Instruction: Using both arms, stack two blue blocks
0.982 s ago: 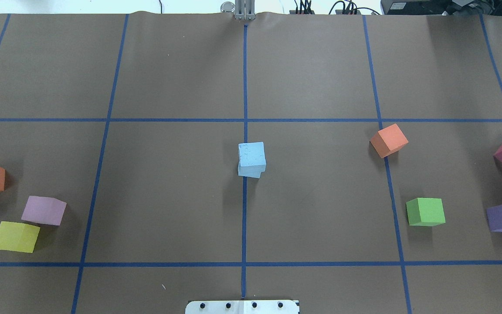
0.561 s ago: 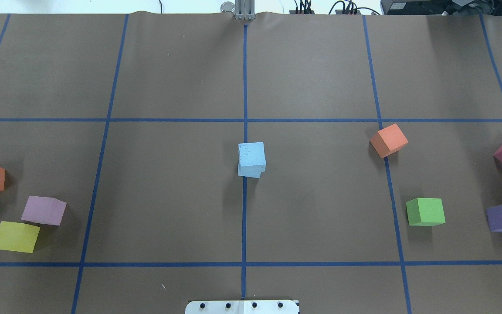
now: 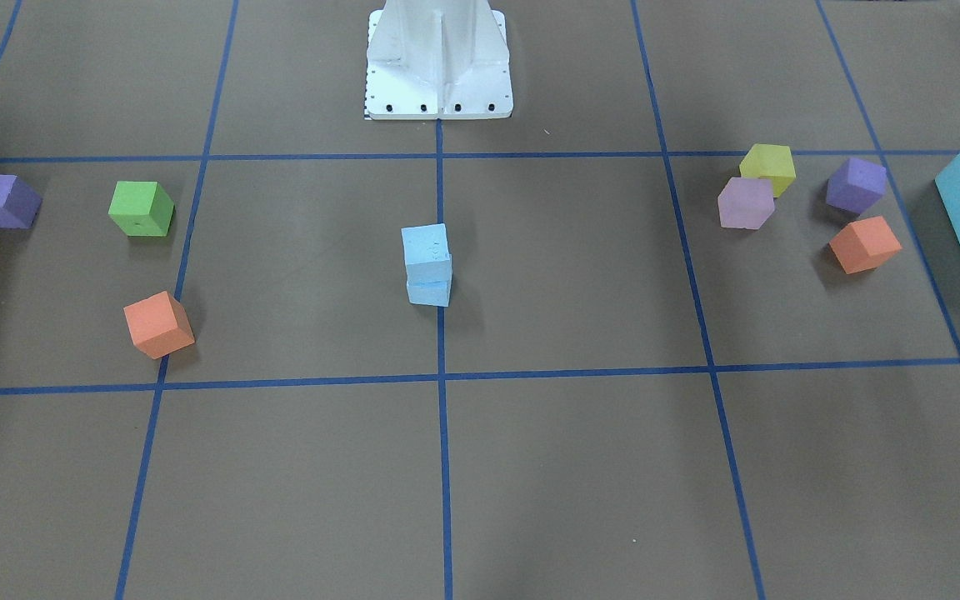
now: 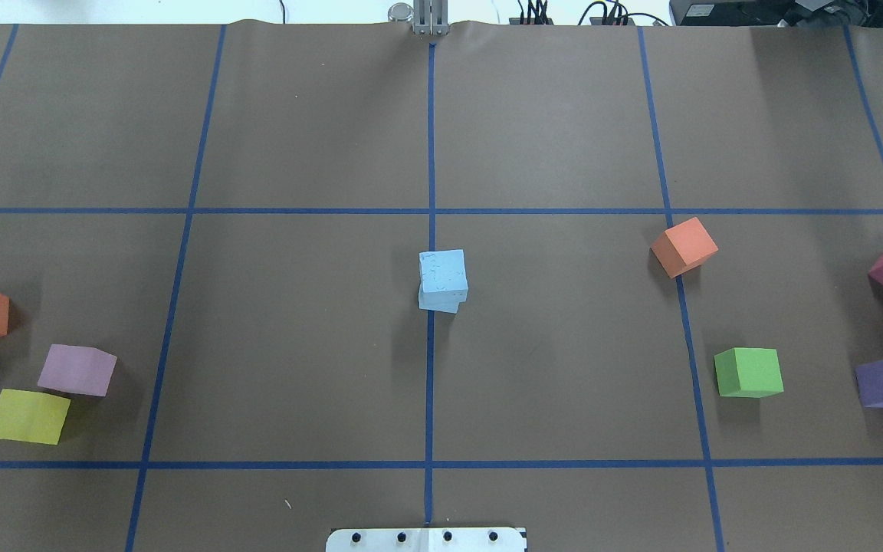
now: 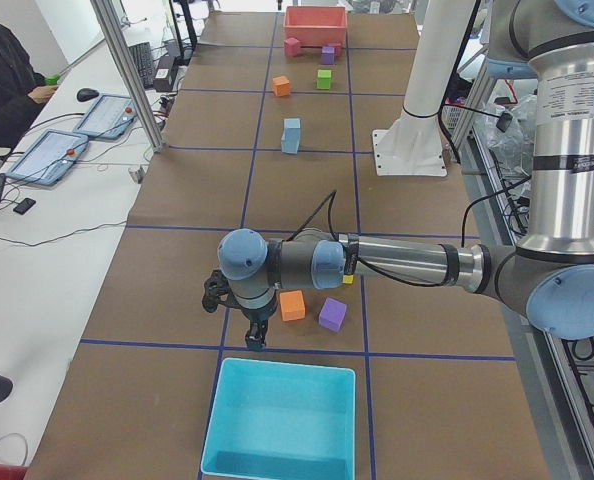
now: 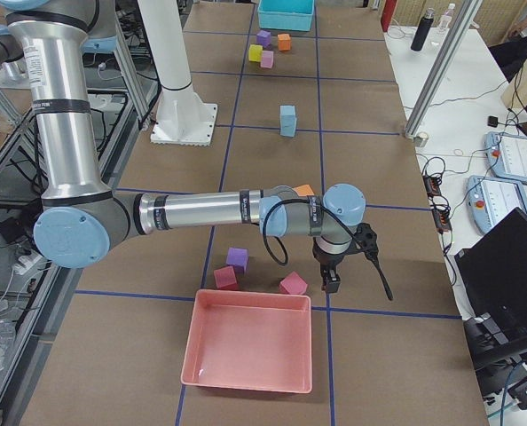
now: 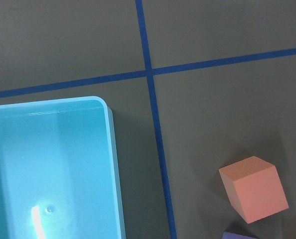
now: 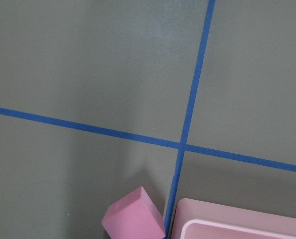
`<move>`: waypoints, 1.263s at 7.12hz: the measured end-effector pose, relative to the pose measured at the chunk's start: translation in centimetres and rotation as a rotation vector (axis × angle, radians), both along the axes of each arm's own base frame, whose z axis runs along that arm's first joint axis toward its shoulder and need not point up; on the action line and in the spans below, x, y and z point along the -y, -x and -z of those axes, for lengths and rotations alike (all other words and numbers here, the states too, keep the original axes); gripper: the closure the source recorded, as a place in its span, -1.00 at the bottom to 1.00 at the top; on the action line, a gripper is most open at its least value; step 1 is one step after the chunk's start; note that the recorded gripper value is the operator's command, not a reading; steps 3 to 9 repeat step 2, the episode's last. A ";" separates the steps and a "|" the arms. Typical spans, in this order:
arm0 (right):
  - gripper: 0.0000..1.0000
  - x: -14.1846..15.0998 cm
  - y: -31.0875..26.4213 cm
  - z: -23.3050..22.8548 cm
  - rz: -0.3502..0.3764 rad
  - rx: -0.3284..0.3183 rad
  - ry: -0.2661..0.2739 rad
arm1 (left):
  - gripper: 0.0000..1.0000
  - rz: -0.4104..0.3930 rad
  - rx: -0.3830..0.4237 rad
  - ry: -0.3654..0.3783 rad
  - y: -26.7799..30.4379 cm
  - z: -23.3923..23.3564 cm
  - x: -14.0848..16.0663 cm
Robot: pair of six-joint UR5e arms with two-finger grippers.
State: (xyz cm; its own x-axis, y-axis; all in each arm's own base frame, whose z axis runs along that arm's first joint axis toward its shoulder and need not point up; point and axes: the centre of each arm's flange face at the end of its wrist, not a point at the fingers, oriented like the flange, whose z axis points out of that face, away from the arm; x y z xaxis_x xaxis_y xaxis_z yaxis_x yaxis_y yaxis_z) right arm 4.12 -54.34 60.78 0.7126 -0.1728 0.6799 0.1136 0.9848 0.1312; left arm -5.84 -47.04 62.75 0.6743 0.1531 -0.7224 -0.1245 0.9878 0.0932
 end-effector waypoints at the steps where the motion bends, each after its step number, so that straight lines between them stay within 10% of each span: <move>1: -1.00 0.0 0.0 -0.2 0.000 0.000 0.005 | -0.95 0.000 0.000 -0.002 0.0 0.0 -0.1; 9: -1.00 0.0 0.0 -0.3 0.000 0.001 0.006 | -0.95 0.000 0.000 -0.005 0.0 0.0 -0.1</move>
